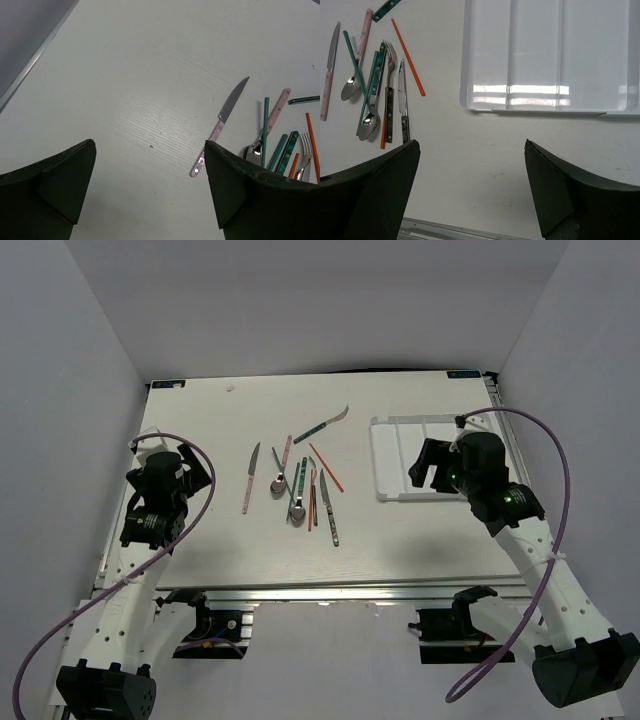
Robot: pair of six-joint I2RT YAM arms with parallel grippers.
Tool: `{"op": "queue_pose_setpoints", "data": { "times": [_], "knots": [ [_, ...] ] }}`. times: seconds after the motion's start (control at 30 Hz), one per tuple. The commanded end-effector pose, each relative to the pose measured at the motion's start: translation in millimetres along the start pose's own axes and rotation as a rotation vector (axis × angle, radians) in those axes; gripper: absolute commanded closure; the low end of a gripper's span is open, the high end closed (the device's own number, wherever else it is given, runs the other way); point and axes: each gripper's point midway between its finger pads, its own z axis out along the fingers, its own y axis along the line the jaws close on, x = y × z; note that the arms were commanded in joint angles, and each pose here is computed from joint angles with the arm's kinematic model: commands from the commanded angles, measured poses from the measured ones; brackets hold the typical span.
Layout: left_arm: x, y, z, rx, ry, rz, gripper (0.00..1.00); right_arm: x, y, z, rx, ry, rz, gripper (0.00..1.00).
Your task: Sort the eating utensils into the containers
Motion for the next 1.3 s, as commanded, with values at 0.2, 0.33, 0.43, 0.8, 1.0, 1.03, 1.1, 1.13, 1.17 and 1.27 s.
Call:
{"op": "queue_pose_setpoints", "data": {
  "times": [0.2,0.33,0.43,0.8,1.0,1.03,1.1,1.13,1.17,1.27],
  "knots": [
    [-3.6,0.9,-0.7,-0.007,-0.012,-0.006,0.02,-15.9,66.7,6.6,-0.314,-0.001,-0.004,0.11],
    [-4.9,5.0,-0.8,-0.028,-0.019,-0.010,0.02,3.1,118.9,38.8,-0.309,0.112,-0.103,0.11],
    [-5.1,6.7,-1.1,-0.037,-0.021,-0.012,0.02,25.4,144.4,67.0,-0.184,0.181,-0.187,0.11],
    [-5.4,6.4,-1.4,-0.038,-0.022,-0.014,0.02,131.1,174.7,128.0,-0.037,0.395,-0.324,0.38],
    [-5.0,5.8,-1.8,-0.031,-0.022,-0.016,0.02,174.5,165.6,144.5,0.001,0.485,-0.360,0.49],
    [-5.9,5.6,-2.0,-0.030,-0.024,-0.016,0.02,179.4,162.7,146.7,0.009,0.493,-0.365,0.50],
    [-5.2,5.4,-1.8,-0.029,-0.021,-0.015,0.02,188.9,156.5,149.3,0.024,0.511,-0.369,0.53],
    [-5.4,5.0,-1.7,-0.027,-0.022,-0.015,0.02,191.4,154.8,149.9,0.028,0.517,-0.372,0.56],
    [-5.3,4.8,-1.7,-0.026,-0.021,-0.015,0.02,194.8,153.7,150.5,0.030,0.525,-0.372,0.58],
    [-5.6,4.8,-2.0,-0.025,-0.022,-0.016,0.02,204.4,148.2,151.7,0.038,0.550,-0.373,0.68]
  ]
}}
